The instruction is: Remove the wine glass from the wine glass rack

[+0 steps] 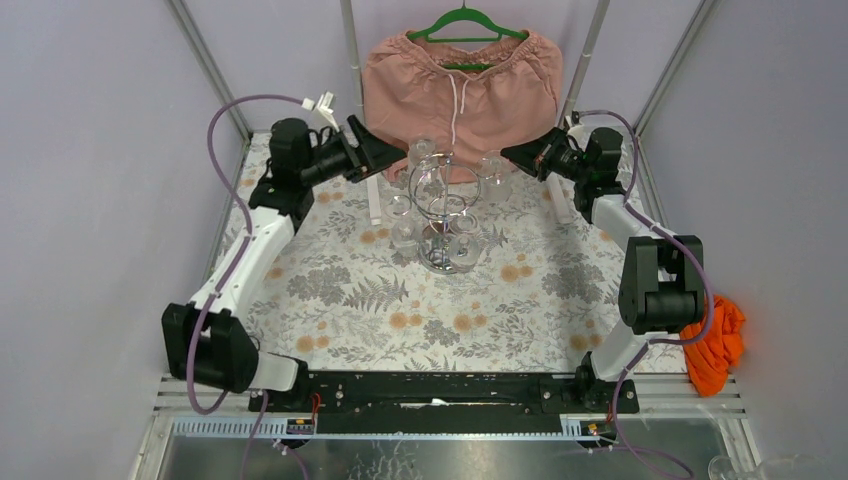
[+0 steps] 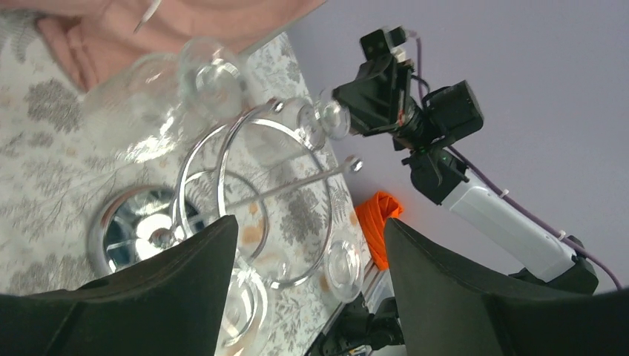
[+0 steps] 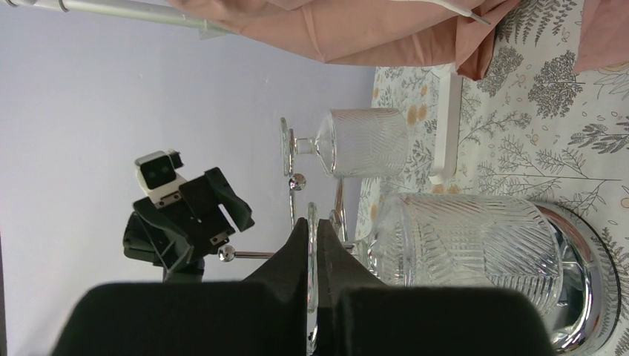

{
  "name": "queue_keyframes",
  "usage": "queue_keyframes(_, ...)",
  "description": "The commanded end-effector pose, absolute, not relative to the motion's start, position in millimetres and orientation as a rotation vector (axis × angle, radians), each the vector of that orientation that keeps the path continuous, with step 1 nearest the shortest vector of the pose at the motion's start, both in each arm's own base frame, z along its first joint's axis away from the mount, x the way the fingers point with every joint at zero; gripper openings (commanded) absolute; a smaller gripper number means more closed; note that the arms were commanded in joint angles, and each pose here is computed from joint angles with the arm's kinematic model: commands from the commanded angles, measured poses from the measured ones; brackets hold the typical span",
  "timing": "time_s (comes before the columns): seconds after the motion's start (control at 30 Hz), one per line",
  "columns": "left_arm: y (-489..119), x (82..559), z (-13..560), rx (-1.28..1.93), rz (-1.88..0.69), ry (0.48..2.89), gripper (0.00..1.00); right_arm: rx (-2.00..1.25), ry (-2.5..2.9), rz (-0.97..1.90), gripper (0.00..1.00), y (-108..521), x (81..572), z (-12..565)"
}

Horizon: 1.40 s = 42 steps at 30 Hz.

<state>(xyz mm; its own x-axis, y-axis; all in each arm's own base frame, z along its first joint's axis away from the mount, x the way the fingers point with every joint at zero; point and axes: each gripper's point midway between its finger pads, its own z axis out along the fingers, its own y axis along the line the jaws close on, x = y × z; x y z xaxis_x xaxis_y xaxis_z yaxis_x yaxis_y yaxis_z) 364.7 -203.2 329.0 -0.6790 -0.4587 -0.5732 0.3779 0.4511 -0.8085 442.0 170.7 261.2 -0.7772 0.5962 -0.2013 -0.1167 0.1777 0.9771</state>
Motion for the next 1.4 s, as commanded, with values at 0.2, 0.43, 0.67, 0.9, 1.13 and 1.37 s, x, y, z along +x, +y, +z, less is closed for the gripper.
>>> queue_keyframes(0.2, -265.3, 413.0, 360.9, 0.134, -1.328, 1.895, 0.80, 0.301, 1.784, 1.695, 0.00, 173.0, 433.1, 313.0)
queue_keyframes(0.43, -300.2, 430.7, 346.6, 0.227, -1.382, 1.946, 0.78, 0.292, 1.781, 1.722, 0.00, 179.3, 432.7, 311.3)
queue_keyframes(0.67, -332.2, 427.5, 334.4, 0.288, -1.423, 1.976, 0.75, 0.266, 1.770, 1.744, 0.00, 186.8, 433.3, 317.0)
queue_keyframes(0.9, -349.6, 422.1, 329.3, 0.316, -1.444, 1.987, 0.72, 0.236, 1.759, 1.765, 0.00, 194.2, 430.8, 322.4)
queue_keyframes(1.13, -359.3, 419.9, 314.0, 0.317, -1.450, 2.027, 0.72, 0.232, 1.742, 1.778, 0.00, 194.5, 430.0, 328.7)
queue_keyframes(1.37, -361.9, 416.6, 297.2, 0.302, -1.443, 2.073, 0.71, 0.220, 1.729, 1.787, 0.00, 195.3, 429.9, 334.9)
